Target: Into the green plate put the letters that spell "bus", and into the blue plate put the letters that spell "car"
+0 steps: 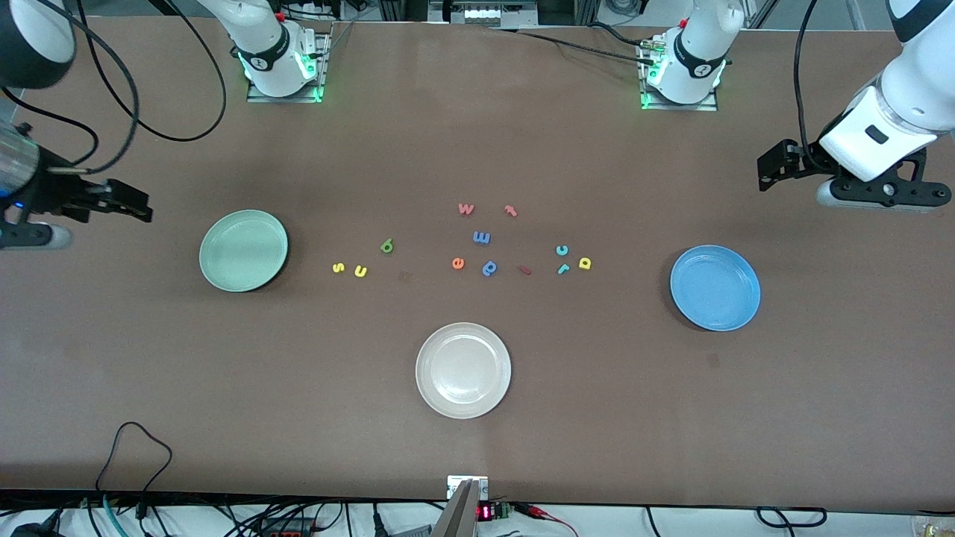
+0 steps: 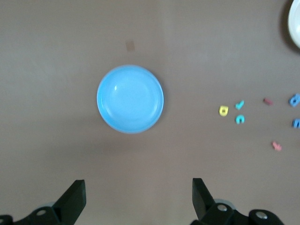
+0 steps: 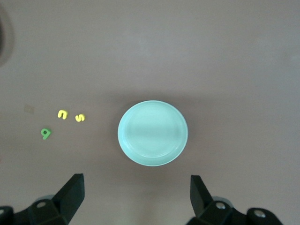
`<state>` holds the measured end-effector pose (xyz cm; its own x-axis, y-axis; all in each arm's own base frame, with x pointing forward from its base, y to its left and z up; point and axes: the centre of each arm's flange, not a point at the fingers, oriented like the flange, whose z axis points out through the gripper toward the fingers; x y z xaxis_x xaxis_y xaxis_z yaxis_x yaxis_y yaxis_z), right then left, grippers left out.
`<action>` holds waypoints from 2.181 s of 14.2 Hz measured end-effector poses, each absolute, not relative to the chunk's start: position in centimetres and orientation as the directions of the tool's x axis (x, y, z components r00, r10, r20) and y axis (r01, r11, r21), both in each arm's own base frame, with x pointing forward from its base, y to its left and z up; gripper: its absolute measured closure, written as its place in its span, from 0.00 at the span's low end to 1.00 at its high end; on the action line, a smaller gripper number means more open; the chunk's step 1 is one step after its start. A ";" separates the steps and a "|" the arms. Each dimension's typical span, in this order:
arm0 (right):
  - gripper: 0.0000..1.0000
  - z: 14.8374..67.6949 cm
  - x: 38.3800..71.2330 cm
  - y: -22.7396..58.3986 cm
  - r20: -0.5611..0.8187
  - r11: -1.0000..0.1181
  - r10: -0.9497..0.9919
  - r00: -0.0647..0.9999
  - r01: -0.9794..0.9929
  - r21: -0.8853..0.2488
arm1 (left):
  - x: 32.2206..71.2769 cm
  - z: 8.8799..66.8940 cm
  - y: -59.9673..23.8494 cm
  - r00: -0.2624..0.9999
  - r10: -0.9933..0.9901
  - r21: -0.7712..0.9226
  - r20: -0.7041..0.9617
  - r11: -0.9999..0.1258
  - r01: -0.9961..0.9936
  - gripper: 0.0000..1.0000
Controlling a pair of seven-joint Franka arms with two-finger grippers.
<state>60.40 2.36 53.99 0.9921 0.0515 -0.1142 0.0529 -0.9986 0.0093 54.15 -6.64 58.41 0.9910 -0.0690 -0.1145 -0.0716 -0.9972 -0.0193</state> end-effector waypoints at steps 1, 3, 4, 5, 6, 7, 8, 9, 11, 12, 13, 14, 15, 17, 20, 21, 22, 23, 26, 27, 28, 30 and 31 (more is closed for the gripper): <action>0.00 52.1 60.8 3.6 -0.147 -0.997 0.069 0.987 0.071 0.008 | 53.7 57.9 -6.9 0.985 -0.074 -0.017 -0.153 -0.997 -0.077 0.00; 0.00 47.9 61.7 5.8 -0.210 -0.995 0.100 0.973 0.103 0.003 | 53.0 56.4 -8.2 0.966 -0.097 -0.012 -0.238 -0.995 -0.103 0.00; 0.00 45.8 62.2 7.0 -0.230 -0.993 0.115 0.966 0.118 0.000 | 52.9 55.2 -9.1 0.953 -0.113 -0.011 -0.280 -0.993 -0.120 0.00; 0.00 43.5 62.7 8.1 -0.233 -0.992 0.121 0.965 0.124 -0.003 | 52.9 53.8 -10.2 0.940 -0.131 -0.008 -0.316 -0.990 -0.141 0.00; 0.00 41.0 63.0 9.2 -0.224 -0.992 0.121 0.967 0.123 -0.005 | 53.1 52.3 -11.5 0.926 -0.151 -0.002 -0.346 -0.987 -0.161 0.00; 0.00 38.5 63.0 10.3 -0.210 -0.992 0.121 0.970 0.122 -0.005 | 53.3 50.8 -12.9 0.913 -0.168 0.010 -0.372 -0.984 -0.177 0.00; 0.00 36.1 62.6 11.7 -0.194 -0.993 0.114 0.974 0.116 -0.003 | 53.6 49.1 -14.3 0.905 -0.168 0.019 -0.391 -0.984 -0.174 0.00; 0.00 34.2 62.1 13.1 -0.183 -0.994 0.103 0.978 0.105 0.002 | 54.1 47.6 -15.6 0.909 -0.139 0.019 -0.394 -0.989 -0.144 0.00; 0.00 31.6 60.8 15.9 -0.189 -0.994 0.100 0.977 0.104 0.010 | 55.1 44.5 -18.6 0.925 -0.038 -0.008 -0.378 -0.999 -0.045 0.00; 0.00 30.7 60.3 17.1 -0.194 -0.993 0.111 0.975 0.115 0.012 | 55.4 43.0 -20.4 0.930 0.020 -0.031 -0.366 -0.999 0.009 0.00; 0.04 30.1 60.1 17.9 -0.193 -0.992 0.119 0.974 0.124 0.012 | 55.5 41.4 -22.2 0.934 0.073 -0.049 -0.350 -0.997 0.060 0.00; 0.04 29.4 59.9 18.4 -0.191 -0.991 0.127 0.973 0.131 0.009 | 55.6 39.8 -24.0 0.937 0.107 -0.058 -0.333 -0.994 0.093 0.00; 0.11 28.8 59.8 18.7 -0.193 -0.991 0.131 0.972 0.135 0.008 | 55.5 38.1 -25.7 0.941 0.124 -0.059 -0.315 -0.992 0.111 0.00; 0.33 27.7 59.8 18.8 -0.198 -0.991 0.132 0.971 0.136 0.007 | 55.4 34.1 -28.1 0.957 0.120 -0.031 -0.263 -0.993 0.116 0.00; 0.53 26.4 59.9 18.9 -0.199 -0.991 0.133 0.971 0.137 0.005 | 52.9 28.2 -31.0 0.981 0.077 0.019 -0.179 -0.996 0.082 0.17; 0.53 26.0 59.9 19.2 -0.196 -0.990 0.136 0.971 0.140 0.003 | 51.7 26.7 -31.9 0.983 0.061 0.022 -0.172 -0.998 0.066 0.27; 0.53 25.7 59.8 19.6 -0.193 -0.990 0.141 0.971 0.144 0.001 | 50.6 25.6 -32.5 0.984 0.047 0.020 -0.173 -0.998 0.052 0.33; 0.52 25.3 59.7 20.0 -0.189 -0.989 0.144 0.971 0.147 -0.001 | 50.0 24.7 -32.8 0.985 0.036 0.017 -0.168 -0.999 0.039 0.33; 0.51 24.4 59.4 20.6 -0.173 -0.988 0.151 0.973 0.153 -0.005 | 48.8 22.1 -33.6 0.991 -0.006 0.012 -0.137 -1.000 -0.004 0.37; 0.51 24.0 59.3 20.7 -0.167 -0.988 0.153 0.974 0.154 -0.007 | 48.6 21.3 -33.9 0.991 -0.013 0.014 -0.132 -1.000 -0.012 0.37; 0.51 23.6 59.2 20.8 -0.162 -0.988 0.156 0.974 0.156 -0.008 | 48.5 20.6 -34.0 0.992 -0.020 0.015 -0.127 -1.000 -0.018 0.37; 0.51 22.4 58.7 20.9 -0.156 -0.987 0.159 0.975 0.159 -0.010 | 48.6 19.9 -33.9 0.993 -0.044 0.001 -0.110 -0.999 -0.044 0.37; 0.51 21.6 58.3 20.9 -0.149 -0.987 0.160 0.976 0.160 -0.011 | 48.7 19.7 -33.8 0.993 -0.051 -0.004 -0.102 -0.999 -0.051 0.37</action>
